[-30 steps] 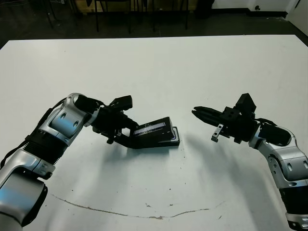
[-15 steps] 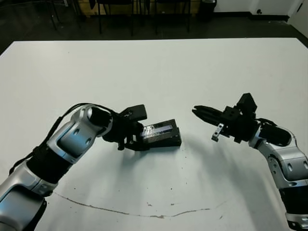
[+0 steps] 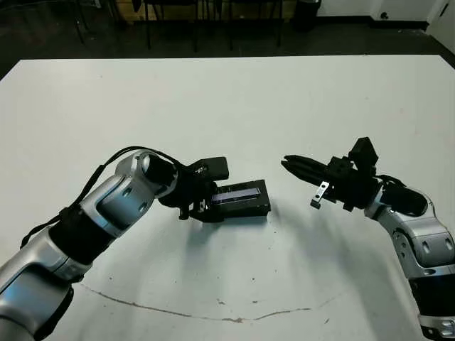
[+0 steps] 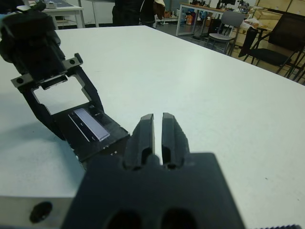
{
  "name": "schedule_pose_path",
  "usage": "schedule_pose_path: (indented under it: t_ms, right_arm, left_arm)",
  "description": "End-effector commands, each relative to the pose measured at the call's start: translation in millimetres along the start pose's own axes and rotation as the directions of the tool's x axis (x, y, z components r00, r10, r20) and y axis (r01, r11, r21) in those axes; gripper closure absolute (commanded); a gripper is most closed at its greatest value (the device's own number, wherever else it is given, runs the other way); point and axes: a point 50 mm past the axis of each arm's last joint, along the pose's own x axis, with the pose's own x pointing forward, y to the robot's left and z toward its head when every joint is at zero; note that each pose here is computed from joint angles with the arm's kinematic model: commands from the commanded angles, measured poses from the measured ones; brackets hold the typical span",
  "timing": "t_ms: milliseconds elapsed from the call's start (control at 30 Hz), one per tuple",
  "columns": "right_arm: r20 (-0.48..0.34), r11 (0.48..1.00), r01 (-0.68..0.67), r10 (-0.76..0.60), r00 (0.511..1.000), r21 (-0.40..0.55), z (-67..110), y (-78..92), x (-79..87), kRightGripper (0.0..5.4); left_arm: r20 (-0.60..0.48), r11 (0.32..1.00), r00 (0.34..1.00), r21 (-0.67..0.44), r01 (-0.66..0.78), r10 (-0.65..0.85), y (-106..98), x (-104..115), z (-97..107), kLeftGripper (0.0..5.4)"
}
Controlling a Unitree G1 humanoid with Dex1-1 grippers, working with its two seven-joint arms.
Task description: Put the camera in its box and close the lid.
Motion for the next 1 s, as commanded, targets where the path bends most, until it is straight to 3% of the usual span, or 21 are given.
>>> schedule_pose_path:
  t_ms: [33, 667, 1000]
  right_arm:
    - [-0.006, 1.000, 0.002, -0.002, 1.000, 0.007, -4.0, 1.3, -2.7, 5.40]
    - [-0.024, 1.000, -0.002, 0.002, 1.000, -0.008, -1.8, 1.9, -4.5, 5.40]
    - [-0.014, 1.000, -0.014, 0.014, 1.000, -0.016, -1.7, 2.8, -3.9, 5.40]
  left_arm:
    - [-0.033, 0.974, 0.977, -0.084, 0.210, -0.213, -28.5, 40.3, -16.7, 2.79]
    - [-0.100, 0.974, 0.971, -0.088, 0.208, -0.216, -23.3, 42.2, -13.8, 2.79]
    - [-0.130, 0.989, 0.983, 0.054, 0.138, -0.131, -26.9, 34.1, -27.2, 1.11]
